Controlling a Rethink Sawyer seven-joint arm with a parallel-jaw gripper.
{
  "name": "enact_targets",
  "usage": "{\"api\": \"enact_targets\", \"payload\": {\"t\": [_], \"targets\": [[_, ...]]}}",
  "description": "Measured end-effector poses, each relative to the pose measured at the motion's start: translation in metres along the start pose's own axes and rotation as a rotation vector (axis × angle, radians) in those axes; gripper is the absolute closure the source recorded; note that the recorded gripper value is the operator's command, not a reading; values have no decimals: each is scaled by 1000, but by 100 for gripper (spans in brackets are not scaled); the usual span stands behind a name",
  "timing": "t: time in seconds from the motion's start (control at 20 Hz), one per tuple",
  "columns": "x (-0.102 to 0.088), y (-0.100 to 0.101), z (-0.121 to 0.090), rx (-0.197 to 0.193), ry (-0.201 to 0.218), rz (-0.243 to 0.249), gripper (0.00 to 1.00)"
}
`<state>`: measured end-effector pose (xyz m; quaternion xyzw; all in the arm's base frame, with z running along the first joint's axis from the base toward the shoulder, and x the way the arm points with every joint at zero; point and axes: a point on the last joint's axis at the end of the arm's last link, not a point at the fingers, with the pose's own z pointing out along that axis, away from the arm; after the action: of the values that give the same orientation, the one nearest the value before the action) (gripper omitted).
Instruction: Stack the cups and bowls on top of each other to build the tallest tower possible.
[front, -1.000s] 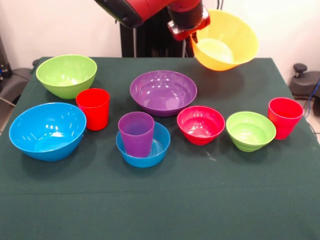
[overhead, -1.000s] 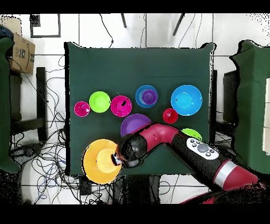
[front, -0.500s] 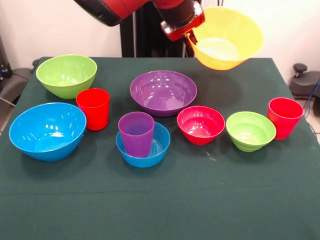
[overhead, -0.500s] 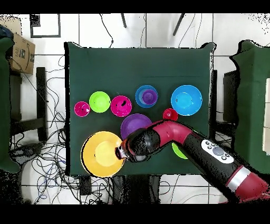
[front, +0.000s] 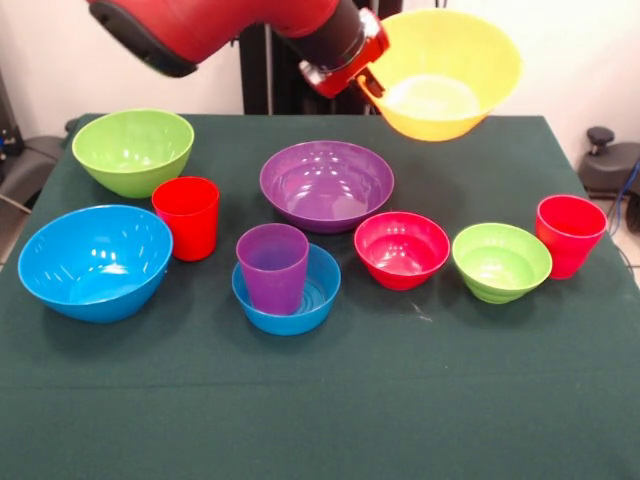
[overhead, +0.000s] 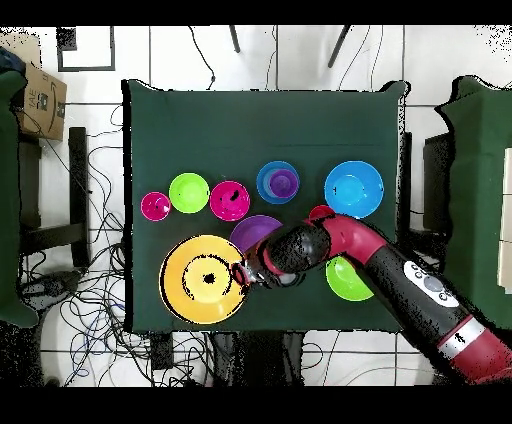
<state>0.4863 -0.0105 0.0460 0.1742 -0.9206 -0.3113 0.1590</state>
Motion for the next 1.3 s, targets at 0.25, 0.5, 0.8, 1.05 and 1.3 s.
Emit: {"api": "enact_targets", "payload": {"t": [0.25, 0.5, 0.8, 1.05, 1.3], "targets": [[-11, -22, -8, -34, -10, -107, 100], [-20, -34, -15, -38, -43, -201, 100], [-30, -48, -31, -17, -91, -287, 100], [-34, -61, -47, 12, -125, -303, 100], [-37, -78, -63, 82, -136, -318, 100]]}}
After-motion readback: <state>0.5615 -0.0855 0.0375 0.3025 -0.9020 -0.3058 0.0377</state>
